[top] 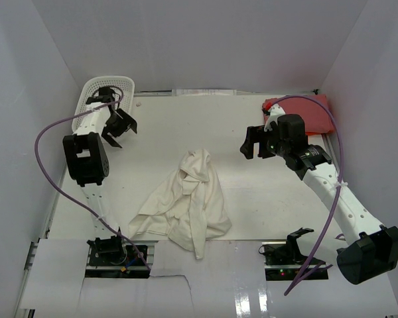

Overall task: Fold and stack the t-shirts
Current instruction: Move the tshirt to the center of the board, then flatten out the tshirt

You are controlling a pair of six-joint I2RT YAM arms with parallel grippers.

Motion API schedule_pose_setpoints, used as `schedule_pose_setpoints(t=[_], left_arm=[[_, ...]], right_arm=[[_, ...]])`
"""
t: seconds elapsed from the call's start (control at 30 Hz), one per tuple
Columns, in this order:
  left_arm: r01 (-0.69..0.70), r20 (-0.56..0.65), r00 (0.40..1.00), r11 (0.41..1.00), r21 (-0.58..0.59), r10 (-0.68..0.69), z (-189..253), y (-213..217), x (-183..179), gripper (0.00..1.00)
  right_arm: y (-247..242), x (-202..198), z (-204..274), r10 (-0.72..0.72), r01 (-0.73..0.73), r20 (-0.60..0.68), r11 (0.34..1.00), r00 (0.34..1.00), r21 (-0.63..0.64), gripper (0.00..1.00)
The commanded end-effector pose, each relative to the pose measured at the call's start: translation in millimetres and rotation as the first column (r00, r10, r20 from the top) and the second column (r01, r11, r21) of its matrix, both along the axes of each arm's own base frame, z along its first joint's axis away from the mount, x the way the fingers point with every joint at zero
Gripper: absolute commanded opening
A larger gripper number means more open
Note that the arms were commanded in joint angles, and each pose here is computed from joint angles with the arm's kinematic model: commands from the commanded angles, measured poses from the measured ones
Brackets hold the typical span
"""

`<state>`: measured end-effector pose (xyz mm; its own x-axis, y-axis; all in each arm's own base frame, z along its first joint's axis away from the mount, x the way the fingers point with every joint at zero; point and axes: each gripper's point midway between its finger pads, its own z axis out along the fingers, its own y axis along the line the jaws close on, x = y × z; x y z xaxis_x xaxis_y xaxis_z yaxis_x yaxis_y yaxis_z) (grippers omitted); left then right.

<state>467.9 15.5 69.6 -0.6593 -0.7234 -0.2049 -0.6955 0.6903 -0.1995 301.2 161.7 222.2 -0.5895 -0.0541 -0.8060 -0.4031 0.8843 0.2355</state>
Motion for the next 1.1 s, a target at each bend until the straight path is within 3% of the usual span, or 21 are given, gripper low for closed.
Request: schedule_pose_setpoints(t=[0.0,0.07,0.13,0.23,0.33,0.43,0.5,0.53,0.57,0.63,0.7,0.73,0.87,0.97,1.07], left_arm=[[0.101,0.172,0.979,0.994,0.046,-0.107,54.2,-51.0,-2.6,0.98],[0.105,0.239,0.964,0.994,0.042,-0.112,77.9,-66.1,-15.1,0.98],[0.166,0.247,0.955,0.986,0.025,-0.167,72.5,-93.8,-34.0,0.98],[0.341,0.386,0.874,0.939,-0.05,-0.297,95.3,-142.6,-33.3,0.98],[0.434,0.47,0.8,0.901,-0.025,-0.372,106.7,-159.2,-1.3,0.98],[0.459,0.446,0.789,0.888,0.028,-0.422,85.2,-158.9,30.0,0.98],[0.488,0.5,0.739,0.871,0.064,-0.451,101.7,-164.4,58.4,0.98],[0.499,0.481,0.744,0.864,0.062,-0.464,82.5,-167.0,70.6,0.98],[0.506,0.531,0.705,0.858,0.088,-0.47,102.2,-170.8,88.4,0.98],[0.542,0.527,0.68,0.834,0.106,-0.509,84.0,-175.3,107.4,0.98],[0.58,0.59,0.612,0.806,0.119,-0.527,100.4,-179.0,129.1,0.98],[0.585,0.575,0.625,0.805,0.103,-0.528,79.8,-175.8,137.8,0.98],[0.572,0.684,0.576,0.819,0.054,-0.447,94.4,-149.3,164.4,0.98],[0.51,0.684,0.606,0.858,0.058,-0.406,81.3,-118.4,172.1,0.98],[0.394,0.632,0.682,0.913,0.107,-0.368,70.8,-81.6,175.7,0.98]], right_arm=[[5.2,6.7,21.9,0.014,-0.016,0.053,0.999,0.999,0.033,0.9],[5.9,7.3,21.2,0.015,-0.017,0.05,0.999,0.999,0.038,0.9],[5.9,7.3,20.1,0.015,-0.017,0.047,0.999,0.999,0.036,0.9],[6.8,6.4,20.8,0.019,-0.021,0.048,0.999,0.999,0.043,0.9],[7.9,5.9,21.6,0.021,-0.023,0.047,0.999,0.999,0.047,0.9],[7.2,5.3,25.0,0.018,-0.02,0.051,0.999,0.999,0.048,0.9],[5.3,5.7,26.7,0.01,-0.013,0.058,0.999,0.998,0.045,0.9],[5.0,5.1,27.3,0.01,-0.013,0.06,0.999,0.998,0.043,0.9],[4.0,5.6,27.6,0.007,-0.009,0.062,0.999,0.998,0.041,0.9],[3.9,4.8,26.7,0.008,-0.01,0.057,0.999,0.998,0.04,0.9],[3.1,3.6,26.1,0.008,-0.01,0.052,0.999,0.999,0.036,0.9],[2.5,3.0,26.5,0.007,-0.009,0.053,0.999,0.999,0.034,0.9],[-2.4,1.6,29.1,-0.006,0.005,0.064,1.0,0.998,0.018,0.9],[-4.4,0.8,30.7,-0.01,0.009,0.07,1.0,0.998,0.012,0.9],[-4.9,1.5,30.9,-0.013,0.012,0.07,1.0,0.997,0.011,0.9]])
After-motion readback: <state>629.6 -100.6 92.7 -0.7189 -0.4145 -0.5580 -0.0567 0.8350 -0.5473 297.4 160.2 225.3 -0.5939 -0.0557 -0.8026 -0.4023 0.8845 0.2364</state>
